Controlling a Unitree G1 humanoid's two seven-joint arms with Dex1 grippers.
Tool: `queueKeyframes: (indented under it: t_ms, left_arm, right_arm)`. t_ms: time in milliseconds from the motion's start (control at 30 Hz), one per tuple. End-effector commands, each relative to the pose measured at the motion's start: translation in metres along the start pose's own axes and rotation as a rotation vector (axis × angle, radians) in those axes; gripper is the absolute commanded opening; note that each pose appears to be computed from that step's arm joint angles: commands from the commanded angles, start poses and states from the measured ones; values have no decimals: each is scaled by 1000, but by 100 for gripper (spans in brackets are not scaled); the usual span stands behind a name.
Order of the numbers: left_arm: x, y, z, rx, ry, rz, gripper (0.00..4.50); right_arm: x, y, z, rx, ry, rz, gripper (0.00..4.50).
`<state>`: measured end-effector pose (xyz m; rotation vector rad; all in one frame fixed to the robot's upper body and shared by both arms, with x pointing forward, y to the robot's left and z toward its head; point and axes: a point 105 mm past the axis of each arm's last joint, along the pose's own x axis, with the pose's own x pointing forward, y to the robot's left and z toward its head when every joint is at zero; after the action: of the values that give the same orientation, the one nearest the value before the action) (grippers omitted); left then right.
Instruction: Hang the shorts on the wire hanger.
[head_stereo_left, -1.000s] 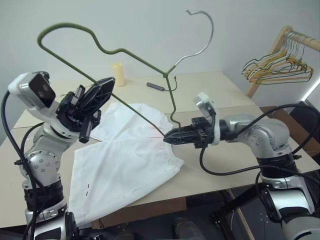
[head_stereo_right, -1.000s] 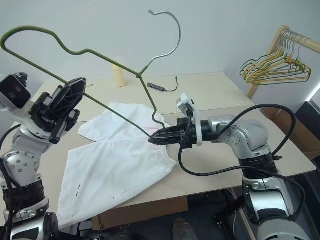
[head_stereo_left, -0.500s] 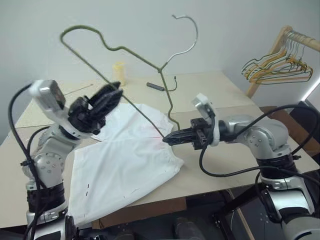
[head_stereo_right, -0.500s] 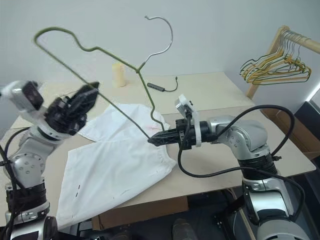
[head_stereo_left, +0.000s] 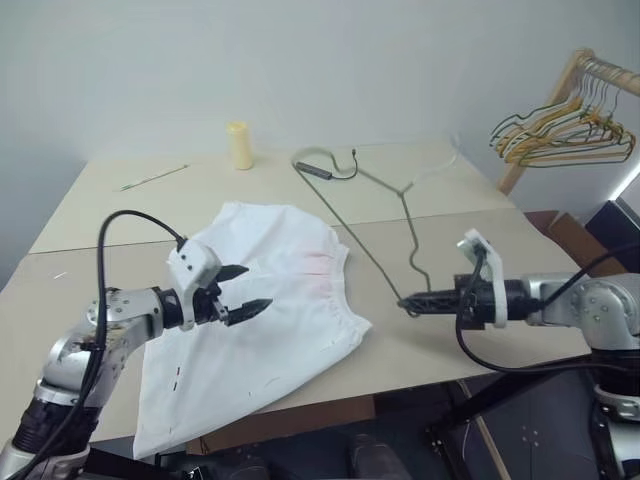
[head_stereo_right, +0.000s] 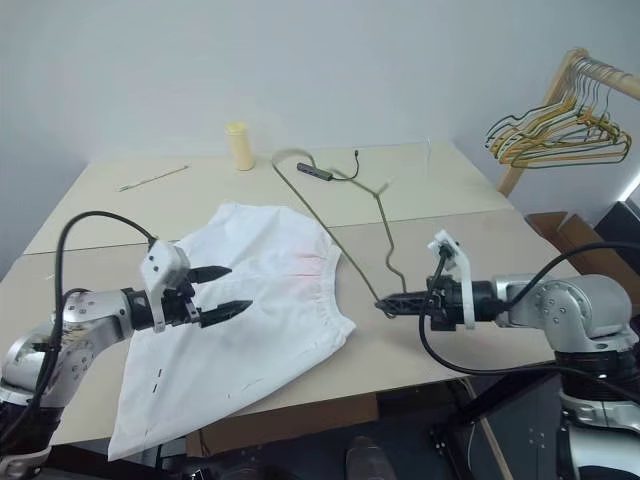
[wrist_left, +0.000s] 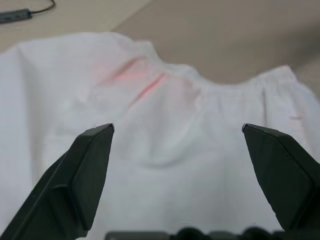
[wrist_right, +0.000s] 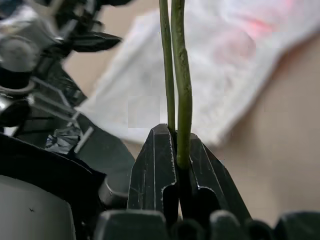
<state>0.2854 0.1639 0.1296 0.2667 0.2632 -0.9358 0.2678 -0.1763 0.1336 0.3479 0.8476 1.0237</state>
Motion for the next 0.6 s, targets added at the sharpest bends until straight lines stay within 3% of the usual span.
queueKeyframes:
  t_ms: [33, 200, 600]
  left_arm:
    - [0, -5, 14, 89, -26, -26, 448]
    - [1, -1, 29, -4, -149, -23, 448]
    - [2, -10, 19, 13, -99, -35, 448]
  right_arm:
    - [-19, -6, -13, 157, 56, 18, 0]
    - [-34, -12, -34, 450, 113, 123, 0]
    - [-19, -45, -43, 493, 157, 79, 0]
